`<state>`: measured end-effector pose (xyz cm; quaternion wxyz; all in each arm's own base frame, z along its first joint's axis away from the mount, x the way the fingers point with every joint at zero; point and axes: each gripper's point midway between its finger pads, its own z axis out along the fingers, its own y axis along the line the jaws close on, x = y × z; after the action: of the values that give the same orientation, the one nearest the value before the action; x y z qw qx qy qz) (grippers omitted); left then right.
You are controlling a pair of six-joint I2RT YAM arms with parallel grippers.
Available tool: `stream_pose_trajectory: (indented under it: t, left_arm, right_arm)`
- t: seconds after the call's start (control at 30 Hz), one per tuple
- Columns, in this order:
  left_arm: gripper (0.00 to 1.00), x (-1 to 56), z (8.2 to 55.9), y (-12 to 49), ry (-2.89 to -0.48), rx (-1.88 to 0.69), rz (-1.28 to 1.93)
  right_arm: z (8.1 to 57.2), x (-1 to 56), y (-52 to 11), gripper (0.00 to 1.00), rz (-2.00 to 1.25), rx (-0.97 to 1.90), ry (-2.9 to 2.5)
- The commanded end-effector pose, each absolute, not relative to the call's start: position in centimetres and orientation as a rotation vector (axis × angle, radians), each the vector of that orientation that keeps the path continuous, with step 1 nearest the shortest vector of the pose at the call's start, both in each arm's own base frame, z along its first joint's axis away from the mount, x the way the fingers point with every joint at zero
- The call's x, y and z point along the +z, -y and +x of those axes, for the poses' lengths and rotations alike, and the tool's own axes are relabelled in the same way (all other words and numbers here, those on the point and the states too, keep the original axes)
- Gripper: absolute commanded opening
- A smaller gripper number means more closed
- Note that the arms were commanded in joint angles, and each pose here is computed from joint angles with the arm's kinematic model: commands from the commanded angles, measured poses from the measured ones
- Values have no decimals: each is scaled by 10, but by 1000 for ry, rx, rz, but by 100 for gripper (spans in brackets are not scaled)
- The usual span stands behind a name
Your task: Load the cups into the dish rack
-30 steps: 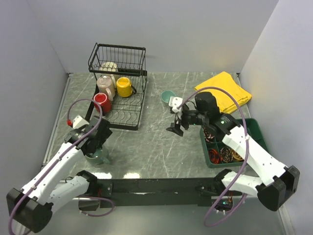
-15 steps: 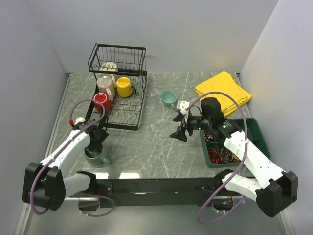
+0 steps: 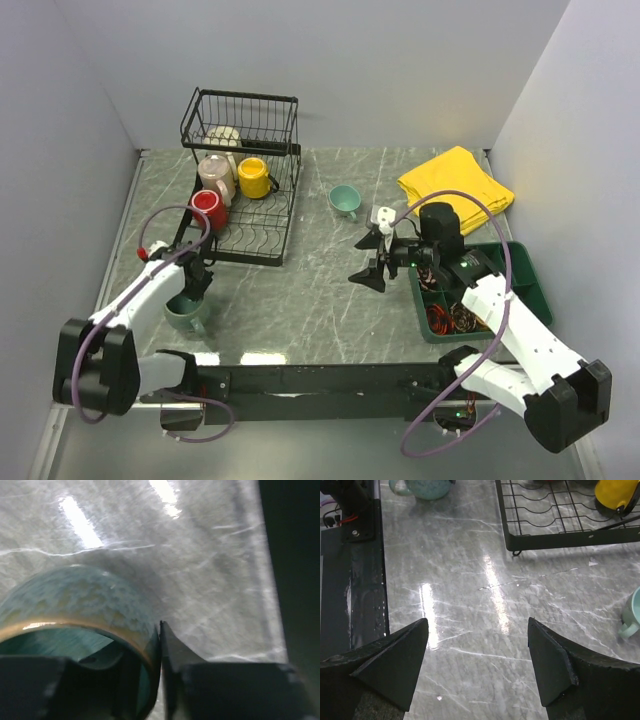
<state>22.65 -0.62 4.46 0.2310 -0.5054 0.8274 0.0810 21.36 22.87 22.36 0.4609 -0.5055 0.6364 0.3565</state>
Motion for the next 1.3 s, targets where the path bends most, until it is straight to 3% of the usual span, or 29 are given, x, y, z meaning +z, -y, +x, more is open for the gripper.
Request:
stream_pose_trajectory:
  t: [0.0, 0.2, 0.3, 0.47, 0.6, 0.7, 0.9, 1.27]
  left_arm:
    - [16, 78, 241, 8, -2165, 70, -1334]
    - [3, 125, 238, 23, -2089, -176, -1257]
    - [1, 160, 237, 46, -2041, -422, -1201]
    - [1, 252, 242, 103, -1809, -1035, -1019]
    - [1, 341, 250, 124, -1466, -1438, -879]
    - [1, 390, 253, 128, -1327, -1543, -813]
    - [1, 457, 256, 162, -1182, -1692, -733]
    - [1, 520, 259, 193, -942, -1830, -619]
  right_arm:
    - [208, 233, -230, 86, -1251, 908, -1508]
    - [200, 225, -232, 86, -1308, 967, -1539]
    - [194, 224, -234, 86, -1371, 1004, -1565]
    - [187, 247, -249, 86, -1429, 1119, -1568]
    - [182, 270, -275, 87, -1363, 1297, -1624]
    - [191, 293, -293, 88, -1270, 1341, -1646]
    - [204, 331, -320, 100, -1014, 1527, -1682]
    - [230, 341, -342, 100, -621, 1648, -1857]
